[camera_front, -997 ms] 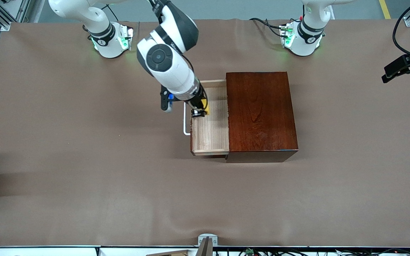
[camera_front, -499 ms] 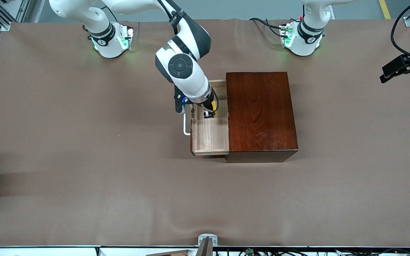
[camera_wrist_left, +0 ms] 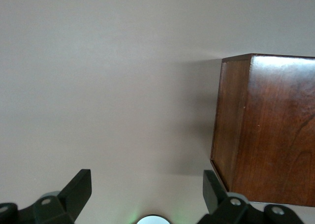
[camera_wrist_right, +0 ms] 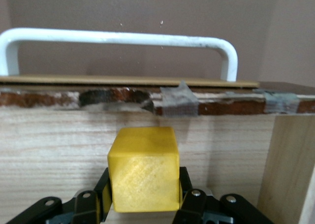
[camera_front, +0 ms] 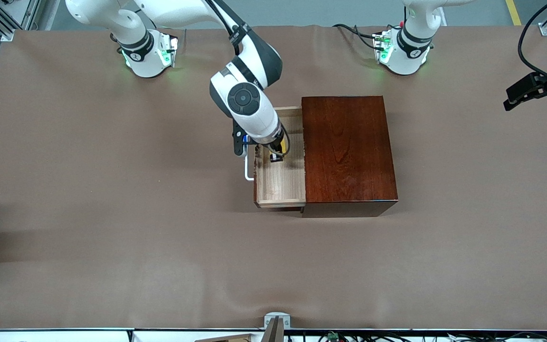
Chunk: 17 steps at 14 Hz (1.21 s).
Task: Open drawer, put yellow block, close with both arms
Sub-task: 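Lower the cube into the drawer and open the right gripper, then withdraw the right gripper while the left gripper reaches the drawer front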
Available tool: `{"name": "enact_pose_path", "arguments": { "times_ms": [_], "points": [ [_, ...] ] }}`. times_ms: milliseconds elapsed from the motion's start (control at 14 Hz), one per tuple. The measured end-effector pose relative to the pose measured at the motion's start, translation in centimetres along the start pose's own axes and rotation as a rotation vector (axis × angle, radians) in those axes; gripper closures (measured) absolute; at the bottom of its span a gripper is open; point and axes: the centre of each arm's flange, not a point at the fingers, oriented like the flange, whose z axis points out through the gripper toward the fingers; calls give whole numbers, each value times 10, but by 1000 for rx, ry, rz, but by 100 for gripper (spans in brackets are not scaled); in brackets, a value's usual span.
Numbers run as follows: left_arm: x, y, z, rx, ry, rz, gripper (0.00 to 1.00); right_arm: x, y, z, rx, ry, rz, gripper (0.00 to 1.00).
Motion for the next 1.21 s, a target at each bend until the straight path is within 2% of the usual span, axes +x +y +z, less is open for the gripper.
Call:
{"name": "enact_pose_path", "arguments": {
  "times_ms": [285,356,499,855,1068,1211],
  "points": [
    [2,41,7,-12,-10,63,0,6,-2,-5,-38,25,20,11],
    [3,52,11,-14,-16,70,0,8,-5,-12,-56,33,24,11],
    [4,83,21,-12,-35,80,0,11,-13,-39,-87,45,29,0],
    [9,193,58,-36,-59,69,0,51,-52,-115,-98,28,73,0],
    [11,270,93,-72,-68,5,0,91,-59,-165,-155,28,-57,0],
    [10,320,119,-75,-70,-52,0,123,-63,-194,-178,20,-93,0]
  ]
}}
